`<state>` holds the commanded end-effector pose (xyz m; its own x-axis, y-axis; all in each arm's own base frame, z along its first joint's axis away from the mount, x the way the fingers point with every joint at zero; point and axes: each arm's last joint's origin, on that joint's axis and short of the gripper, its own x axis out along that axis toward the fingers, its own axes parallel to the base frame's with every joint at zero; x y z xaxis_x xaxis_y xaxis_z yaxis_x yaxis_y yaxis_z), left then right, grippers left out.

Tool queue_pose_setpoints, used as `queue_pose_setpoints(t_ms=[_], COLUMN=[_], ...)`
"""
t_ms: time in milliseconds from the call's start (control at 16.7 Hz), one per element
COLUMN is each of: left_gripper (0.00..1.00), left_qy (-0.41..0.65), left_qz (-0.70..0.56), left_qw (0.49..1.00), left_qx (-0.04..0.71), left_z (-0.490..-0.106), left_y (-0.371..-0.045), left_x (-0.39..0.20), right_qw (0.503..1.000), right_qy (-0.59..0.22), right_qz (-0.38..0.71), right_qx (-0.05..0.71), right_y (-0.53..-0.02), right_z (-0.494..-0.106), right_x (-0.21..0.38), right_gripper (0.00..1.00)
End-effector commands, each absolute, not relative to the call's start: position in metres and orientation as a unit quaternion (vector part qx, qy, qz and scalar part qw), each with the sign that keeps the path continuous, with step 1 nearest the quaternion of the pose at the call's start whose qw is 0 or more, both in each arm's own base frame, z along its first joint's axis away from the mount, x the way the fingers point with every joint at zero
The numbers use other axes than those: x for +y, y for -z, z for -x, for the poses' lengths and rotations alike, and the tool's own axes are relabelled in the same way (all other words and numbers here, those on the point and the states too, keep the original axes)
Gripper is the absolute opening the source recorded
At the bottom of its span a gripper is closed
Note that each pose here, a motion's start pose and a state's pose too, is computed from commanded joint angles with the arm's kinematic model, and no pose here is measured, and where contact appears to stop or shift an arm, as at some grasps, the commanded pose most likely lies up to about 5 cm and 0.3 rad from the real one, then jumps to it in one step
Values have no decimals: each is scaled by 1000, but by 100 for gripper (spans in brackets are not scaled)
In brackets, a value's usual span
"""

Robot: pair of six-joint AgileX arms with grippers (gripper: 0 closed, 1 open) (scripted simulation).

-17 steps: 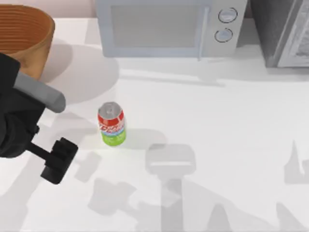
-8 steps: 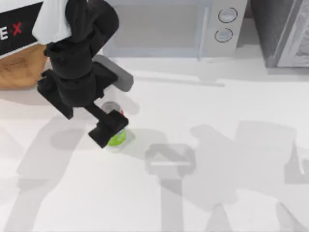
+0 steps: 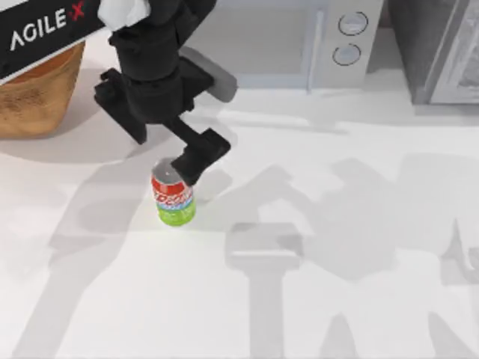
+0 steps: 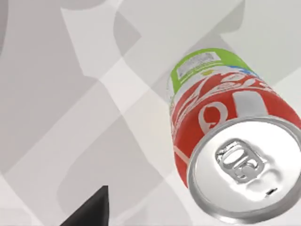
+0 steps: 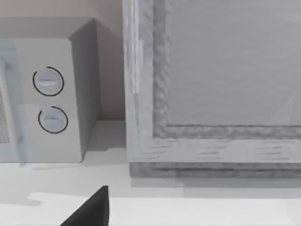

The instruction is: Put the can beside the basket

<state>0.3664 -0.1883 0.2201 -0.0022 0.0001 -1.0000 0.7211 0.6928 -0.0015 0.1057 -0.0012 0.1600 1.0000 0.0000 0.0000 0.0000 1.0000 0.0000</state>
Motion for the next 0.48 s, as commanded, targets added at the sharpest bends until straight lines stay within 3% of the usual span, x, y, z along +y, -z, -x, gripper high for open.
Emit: queue_pose_setpoints(t_ms=[300, 480], left_gripper=[100, 100], left_qy=[276, 278], left_qz=[-275, -277], left_qw=[651, 649], left_qx=[651, 651], left_z=[-367, -367], left_y=[-220, -202], left_x=[-186, -188], right_qw=[1000, 1000], right_qy=[0, 0], right_qz=[0, 0], right_qx=[0, 0], right_y=[-160, -160], right_z=[-106, -106], right_x=[-1, -1], right_gripper=[100, 100])
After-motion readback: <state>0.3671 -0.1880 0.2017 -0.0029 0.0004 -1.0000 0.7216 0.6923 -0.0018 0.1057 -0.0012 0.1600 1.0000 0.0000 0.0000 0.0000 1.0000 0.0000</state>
